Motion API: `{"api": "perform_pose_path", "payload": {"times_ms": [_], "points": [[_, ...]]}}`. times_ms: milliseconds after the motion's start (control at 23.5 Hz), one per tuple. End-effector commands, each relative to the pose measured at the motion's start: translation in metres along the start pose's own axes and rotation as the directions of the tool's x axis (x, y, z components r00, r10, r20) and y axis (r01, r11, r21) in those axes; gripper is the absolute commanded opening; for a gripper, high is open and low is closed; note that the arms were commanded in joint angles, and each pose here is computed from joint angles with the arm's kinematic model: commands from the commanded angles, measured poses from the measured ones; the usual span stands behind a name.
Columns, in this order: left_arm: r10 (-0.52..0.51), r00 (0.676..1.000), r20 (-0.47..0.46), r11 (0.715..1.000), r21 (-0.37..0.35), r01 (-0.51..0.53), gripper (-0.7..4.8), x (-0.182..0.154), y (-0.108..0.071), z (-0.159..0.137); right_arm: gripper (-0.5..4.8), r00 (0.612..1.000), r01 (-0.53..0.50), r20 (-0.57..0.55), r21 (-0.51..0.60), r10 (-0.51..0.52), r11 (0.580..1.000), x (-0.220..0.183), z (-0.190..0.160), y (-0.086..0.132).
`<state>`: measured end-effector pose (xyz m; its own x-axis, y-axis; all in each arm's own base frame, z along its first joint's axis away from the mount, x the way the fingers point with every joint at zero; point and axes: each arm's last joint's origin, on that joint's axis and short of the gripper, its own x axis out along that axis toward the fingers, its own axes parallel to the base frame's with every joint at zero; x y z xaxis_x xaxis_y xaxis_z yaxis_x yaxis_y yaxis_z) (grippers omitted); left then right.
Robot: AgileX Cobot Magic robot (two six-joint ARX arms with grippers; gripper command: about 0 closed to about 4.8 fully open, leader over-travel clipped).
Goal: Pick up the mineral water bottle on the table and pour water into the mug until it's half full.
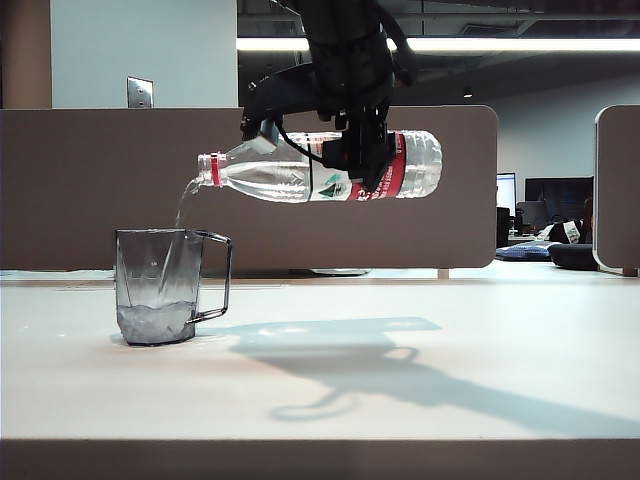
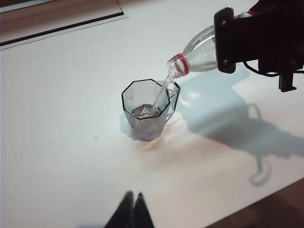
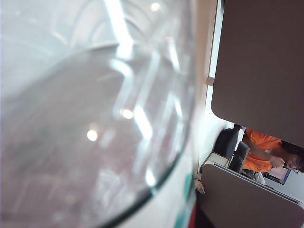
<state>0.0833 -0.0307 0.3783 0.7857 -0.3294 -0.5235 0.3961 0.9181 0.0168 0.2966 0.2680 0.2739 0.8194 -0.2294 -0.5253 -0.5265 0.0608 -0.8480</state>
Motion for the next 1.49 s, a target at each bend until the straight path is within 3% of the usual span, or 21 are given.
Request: {"api": "perform_pose_path", "payload": {"times_ms": [43, 1148, 1489], "points": [[-0.005, 1.000, 0.014, 1.000, 0.002, 0.005, -0.05, -0.0020, -0.0002, 0.0016, 2.55, 0.999, 0.041, 0.005, 0.044, -0.041, 0.998, -0.0045, 0.0000, -0.0083], [-0.004, 1.000, 0.014, 1.000, 0.005, 0.004, -0.05, -0.0020, -0.0002, 0.0016, 2.55, 0.999, 0.015, 0.039, 0.057, -0.017, 0.998, -0.0046, 0.0011, -0.0075], [-0.004, 1.000, 0.007, 1.000, 0.028, 0.004, -0.05, -0.0020, -0.0002, 0.0009, 2.55, 0.995, -0.054, 0.095, 0.276, 0.029, 0.960, -0.0055, 0.0011, -0.0070]]}}
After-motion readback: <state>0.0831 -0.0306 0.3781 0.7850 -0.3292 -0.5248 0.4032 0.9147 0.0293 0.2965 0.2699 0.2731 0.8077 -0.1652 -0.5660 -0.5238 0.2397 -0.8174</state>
